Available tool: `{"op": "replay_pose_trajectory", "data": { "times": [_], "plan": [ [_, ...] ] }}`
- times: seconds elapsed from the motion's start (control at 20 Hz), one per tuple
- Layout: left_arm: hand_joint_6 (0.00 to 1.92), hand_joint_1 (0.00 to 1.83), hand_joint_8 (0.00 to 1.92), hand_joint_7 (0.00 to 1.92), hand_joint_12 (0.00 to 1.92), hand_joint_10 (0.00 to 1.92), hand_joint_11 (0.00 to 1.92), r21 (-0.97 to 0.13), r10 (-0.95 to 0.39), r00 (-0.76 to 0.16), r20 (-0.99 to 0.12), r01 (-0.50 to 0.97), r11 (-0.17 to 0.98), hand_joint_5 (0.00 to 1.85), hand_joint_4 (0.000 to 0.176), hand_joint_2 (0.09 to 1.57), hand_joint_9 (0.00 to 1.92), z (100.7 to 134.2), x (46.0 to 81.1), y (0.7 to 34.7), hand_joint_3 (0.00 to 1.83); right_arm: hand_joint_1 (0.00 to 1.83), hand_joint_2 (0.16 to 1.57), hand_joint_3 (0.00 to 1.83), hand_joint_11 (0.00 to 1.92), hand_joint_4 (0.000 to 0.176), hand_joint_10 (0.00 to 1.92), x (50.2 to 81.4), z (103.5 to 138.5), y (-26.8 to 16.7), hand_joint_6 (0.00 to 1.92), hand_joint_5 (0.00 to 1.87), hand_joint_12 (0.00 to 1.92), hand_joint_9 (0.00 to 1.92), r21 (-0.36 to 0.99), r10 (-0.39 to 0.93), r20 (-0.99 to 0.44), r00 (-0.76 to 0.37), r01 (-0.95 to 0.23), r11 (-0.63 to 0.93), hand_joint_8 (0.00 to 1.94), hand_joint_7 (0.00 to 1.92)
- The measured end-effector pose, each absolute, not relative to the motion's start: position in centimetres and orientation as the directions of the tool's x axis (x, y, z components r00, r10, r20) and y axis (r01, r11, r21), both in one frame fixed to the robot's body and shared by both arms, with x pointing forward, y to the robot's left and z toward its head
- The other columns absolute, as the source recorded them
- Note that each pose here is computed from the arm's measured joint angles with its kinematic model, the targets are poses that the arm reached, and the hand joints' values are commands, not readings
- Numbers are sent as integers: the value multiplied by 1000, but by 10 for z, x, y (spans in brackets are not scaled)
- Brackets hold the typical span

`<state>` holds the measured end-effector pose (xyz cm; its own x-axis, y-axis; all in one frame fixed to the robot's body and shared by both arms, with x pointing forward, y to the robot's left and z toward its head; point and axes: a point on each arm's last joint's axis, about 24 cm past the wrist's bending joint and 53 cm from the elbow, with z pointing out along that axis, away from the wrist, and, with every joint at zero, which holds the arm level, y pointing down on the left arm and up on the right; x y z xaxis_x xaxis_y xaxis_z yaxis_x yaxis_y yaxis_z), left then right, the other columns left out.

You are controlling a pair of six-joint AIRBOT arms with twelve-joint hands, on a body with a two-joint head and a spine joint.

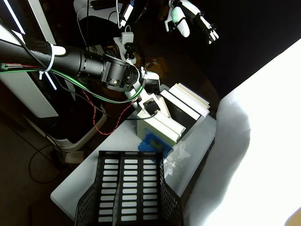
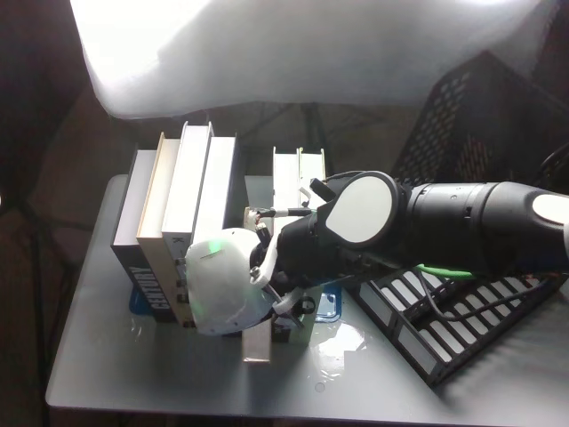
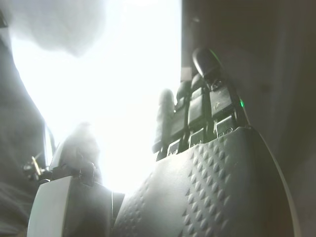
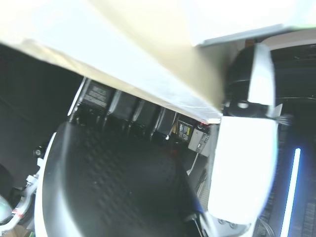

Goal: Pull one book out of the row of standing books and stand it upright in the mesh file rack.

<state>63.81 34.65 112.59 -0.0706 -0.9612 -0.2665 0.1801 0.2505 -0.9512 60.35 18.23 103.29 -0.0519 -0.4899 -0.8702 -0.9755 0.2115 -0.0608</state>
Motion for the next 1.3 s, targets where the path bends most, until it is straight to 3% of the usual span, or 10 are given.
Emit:
{"op": "replay_pose_trajectory", "data": {
  "times": [0.1, 0.25, 0.4, 0.5, 0.55, 0.8, 0.85, 0.95, 1.2, 1.3],
  "plan": [
    [0, 342, 0, 13, 6, 0, 0, -951, -961, -72, -267, 181, 251, 140, 0, 1389, 0, 1126, 638, 346, 2, 1356, 1174, 0, 420, 0, 1428, 601, 1042, 178, 1205, 835, 1840, 734, -52, -480, -876, -53, -978, 204, 1141, 907],
    [0, 320, 2, 15, 0, 0, 0, -951, -962, -69, -266, 183, 249, 127, 0, 1394, 0, 1127, 638, 346, 4, 1362, 1165, 0, 411, 0, 1378, 605, 1063, 172, 1143, 838, 1801, 768, -28, -447, -891, -75, -975, 219, 1216, 921],
    [0, 348, 1, 18, 0, 0, 0, -950, -962, -67, -264, 191, 248, 122, 0, 1396, 0, 1129, 637, 347, 4, 1343, 1199, 2, 232, 0, 1476, 604, 1077, 165, 1317, 786, 1771, 686, 94, -390, -900, -194, -961, 260, 1144, 855],
    [3, 344, 4, 25, 0, 0, 0, -950, -962, -66, -264, 193, 247, 130, 0, 1389, 0, 1129, 637, 346, 0, 1200, 1172, 0, 264, 0, 1004, 605, 1094, 159, 1245, 871, 1716, 706, 138, -350, -907, -232, -952, 274, 1092, 877],
    [8, 359, 4, 26, 0, 0, 0, -950, -962, -67, -264, 192, 247, 142, 0, 1391, 0, 1129, 637, 346, 1, 1325, 1158, 1, 341, 0, 1289, 605, 1102, 155, 1210, 891, 1716, 737, 147, -335, -911, -239, -950, 276, 1001, 933],
    [7, 335, 3, 30, 18, 0, 38, -950, -963, -71, -260, 200, 242, 145, 0, 1394, 0, 1131, 638, 344, 1, 1386, 1102, 0, 561, 0, 1275, 603, 1138, 141, 945, 902, 1696, 911, 201, -274, -922, -272, -944, 262, 876, 1108],
    [1, 360, 32, 29, 498, 3, 7, -950, -964, -70, -256, 204, 237, 167, 0, 1386, 9, 1132, 639, 343, 4, 1378, 1121, 7, 575, 0, 1318, 603, 1149, 138, 1020, 846, 1704, 885, 211, -256, -926, -277, -943, 258, 963, 1042],
    [5, 377, 9, 35, 873, 1, 0, -948, -964, -74, -257, 211, 236, 168, 0, 1383, 5, 1134, 639, 341, 1, 1368, 1144, 4, 446, 0, 1380, 601, 1164, 134, 1093, 831, 1773, 826, 216, -236, -932, -275, -944, 247, 1042, 986],
    [7, 364, 9, 32, 30, 0, 0, -947, -964, -76, -254, 221, 232, 178, 0, 1389, 0, 1137, 641, 339, 1, 1357, 1183, 6, 575, 0, 1461, 601, 1203, 116, 1222, 712, 1773, 823, 231, -177, -945, -275, -945, 233, 1146, 894],
    [11, 381, 13, 47, 0, 0, 0, -947, -966, -73, -246, 228, 224, 188, 0, 1396, 0, 1140, 643, 338, 3, 1344, 1222, 7, 699, 0, 1557, 606, 1217, 105, 1285, 651, 1809, 773, 226, -153, -951, -267, -944, 242, 1310, 799]
  ]
}}
